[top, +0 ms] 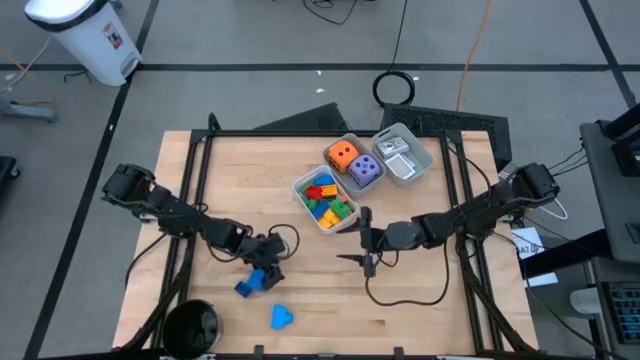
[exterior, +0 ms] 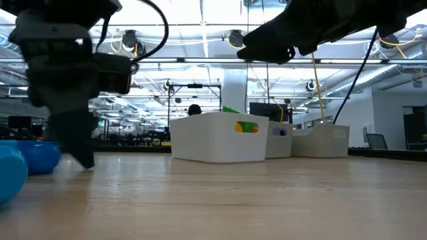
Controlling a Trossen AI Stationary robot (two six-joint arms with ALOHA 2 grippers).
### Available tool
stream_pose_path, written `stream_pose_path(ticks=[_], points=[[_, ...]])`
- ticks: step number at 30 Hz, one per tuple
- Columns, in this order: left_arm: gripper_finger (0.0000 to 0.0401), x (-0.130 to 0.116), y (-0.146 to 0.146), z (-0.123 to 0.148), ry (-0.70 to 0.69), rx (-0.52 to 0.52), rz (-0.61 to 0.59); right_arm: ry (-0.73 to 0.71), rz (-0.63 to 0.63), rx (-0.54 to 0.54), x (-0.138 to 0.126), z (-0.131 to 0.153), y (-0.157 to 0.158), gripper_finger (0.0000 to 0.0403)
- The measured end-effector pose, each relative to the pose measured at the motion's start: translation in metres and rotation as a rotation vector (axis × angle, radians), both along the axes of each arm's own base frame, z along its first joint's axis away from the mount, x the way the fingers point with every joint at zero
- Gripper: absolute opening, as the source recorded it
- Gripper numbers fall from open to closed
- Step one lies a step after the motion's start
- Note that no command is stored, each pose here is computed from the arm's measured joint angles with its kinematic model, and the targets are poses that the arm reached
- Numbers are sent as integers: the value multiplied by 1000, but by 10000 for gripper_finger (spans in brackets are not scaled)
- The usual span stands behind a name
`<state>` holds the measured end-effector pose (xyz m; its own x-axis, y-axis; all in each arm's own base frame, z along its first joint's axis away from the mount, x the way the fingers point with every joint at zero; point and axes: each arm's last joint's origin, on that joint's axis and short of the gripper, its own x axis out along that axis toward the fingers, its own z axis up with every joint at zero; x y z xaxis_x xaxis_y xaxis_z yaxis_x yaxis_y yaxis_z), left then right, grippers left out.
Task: Pick & Place Toys
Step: Put the blue game piece into the white bin
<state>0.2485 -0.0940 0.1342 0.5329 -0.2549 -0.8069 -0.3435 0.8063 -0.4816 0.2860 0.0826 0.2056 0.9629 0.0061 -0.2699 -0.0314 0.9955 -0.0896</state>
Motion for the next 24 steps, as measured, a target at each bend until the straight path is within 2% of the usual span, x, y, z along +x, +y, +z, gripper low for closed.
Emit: stream_pose_path(ticks=[6,8,13,19,21,24], points=[[310,2,0,13,-62,48,-6,13,0,-4,0,-1,0,273],[310,1,-3,20,-44,67,2,14,0,-4,0,-1,0,272],[310,-10,-21,38,144,111,10,29,0,-8,-1,-3,0,270],[310,-39,-53,44,369,44,-18,42,-2,-5,-1,-4,-1,269],[310,-50,-63,43,410,40,-36,42,-4,5,-1,-4,-1,269],[310,-64,-74,41,416,98,-46,41,-4,11,-1,-4,0,267]])
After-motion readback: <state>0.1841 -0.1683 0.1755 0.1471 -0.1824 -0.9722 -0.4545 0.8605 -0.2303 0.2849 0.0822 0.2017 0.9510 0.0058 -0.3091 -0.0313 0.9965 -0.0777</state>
